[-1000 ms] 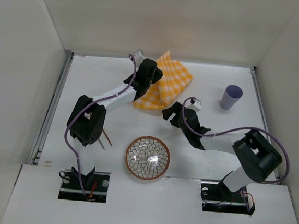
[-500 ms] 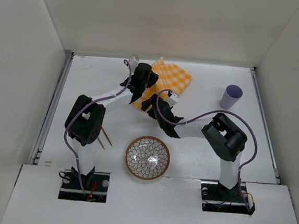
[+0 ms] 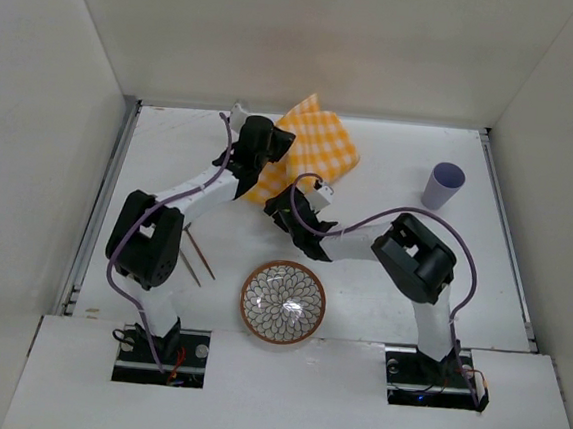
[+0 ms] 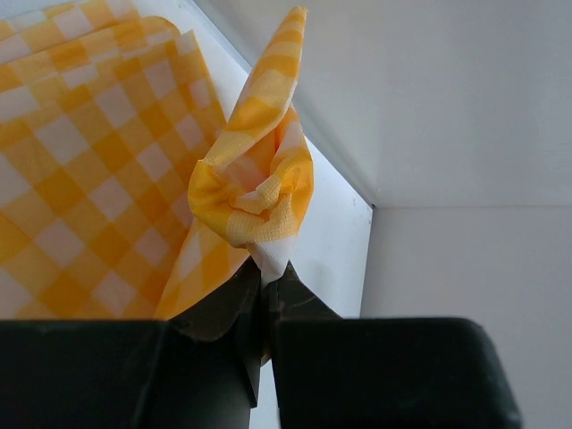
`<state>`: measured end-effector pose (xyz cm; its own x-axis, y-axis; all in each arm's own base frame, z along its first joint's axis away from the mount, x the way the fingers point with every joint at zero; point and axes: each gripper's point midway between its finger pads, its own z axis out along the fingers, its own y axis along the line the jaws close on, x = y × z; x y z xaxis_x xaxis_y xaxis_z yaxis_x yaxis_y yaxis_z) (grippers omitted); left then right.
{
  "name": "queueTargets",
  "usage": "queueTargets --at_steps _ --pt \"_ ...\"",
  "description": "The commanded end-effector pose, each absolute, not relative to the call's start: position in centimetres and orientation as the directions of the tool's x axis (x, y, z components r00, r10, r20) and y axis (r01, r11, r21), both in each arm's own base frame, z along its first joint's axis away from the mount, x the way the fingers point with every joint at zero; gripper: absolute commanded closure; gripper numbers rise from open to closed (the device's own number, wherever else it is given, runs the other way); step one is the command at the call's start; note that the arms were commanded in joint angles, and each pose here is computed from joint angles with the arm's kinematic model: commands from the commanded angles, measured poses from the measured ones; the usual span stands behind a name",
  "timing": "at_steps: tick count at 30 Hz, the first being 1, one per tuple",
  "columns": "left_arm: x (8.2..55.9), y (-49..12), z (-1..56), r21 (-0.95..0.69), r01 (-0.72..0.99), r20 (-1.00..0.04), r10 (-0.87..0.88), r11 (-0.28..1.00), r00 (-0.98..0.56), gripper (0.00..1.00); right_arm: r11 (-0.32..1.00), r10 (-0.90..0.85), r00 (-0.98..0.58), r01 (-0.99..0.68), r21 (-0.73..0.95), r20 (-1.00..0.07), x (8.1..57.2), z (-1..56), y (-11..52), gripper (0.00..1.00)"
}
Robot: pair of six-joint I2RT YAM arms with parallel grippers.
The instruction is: Set the dinner table for one person
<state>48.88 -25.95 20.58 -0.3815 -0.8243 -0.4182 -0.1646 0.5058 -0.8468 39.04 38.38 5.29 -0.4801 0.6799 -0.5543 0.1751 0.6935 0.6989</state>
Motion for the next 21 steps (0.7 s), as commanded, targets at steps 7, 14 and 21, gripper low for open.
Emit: queueTargets --at_steps 7,14,21 --pt "45.3 -28.4 27.8 -0.942 -0.025 -0.294 -0.858 0.335 -0.421 0.99 0.651 0.723 -0.446 0.186 0.736 -0.528 37.7 7.4 36.8 0.31" --pt "44.2 -29.8 29.4 -0.948 0.003 -0.289 -0.855 0.319 -0.431 0.99 0.681 0.69 -0.439 0.124 0.722 -0.575 37.4 9.2 36.2 0.29" --pt "44.2 -31.1 28.8 -0.946 -0.006 -0.288 -0.854 0.323 -0.432 0.99 0.72 0.624 -0.456 0.02 0.694 -0.635 37.0 10.6 38.5 0.2"
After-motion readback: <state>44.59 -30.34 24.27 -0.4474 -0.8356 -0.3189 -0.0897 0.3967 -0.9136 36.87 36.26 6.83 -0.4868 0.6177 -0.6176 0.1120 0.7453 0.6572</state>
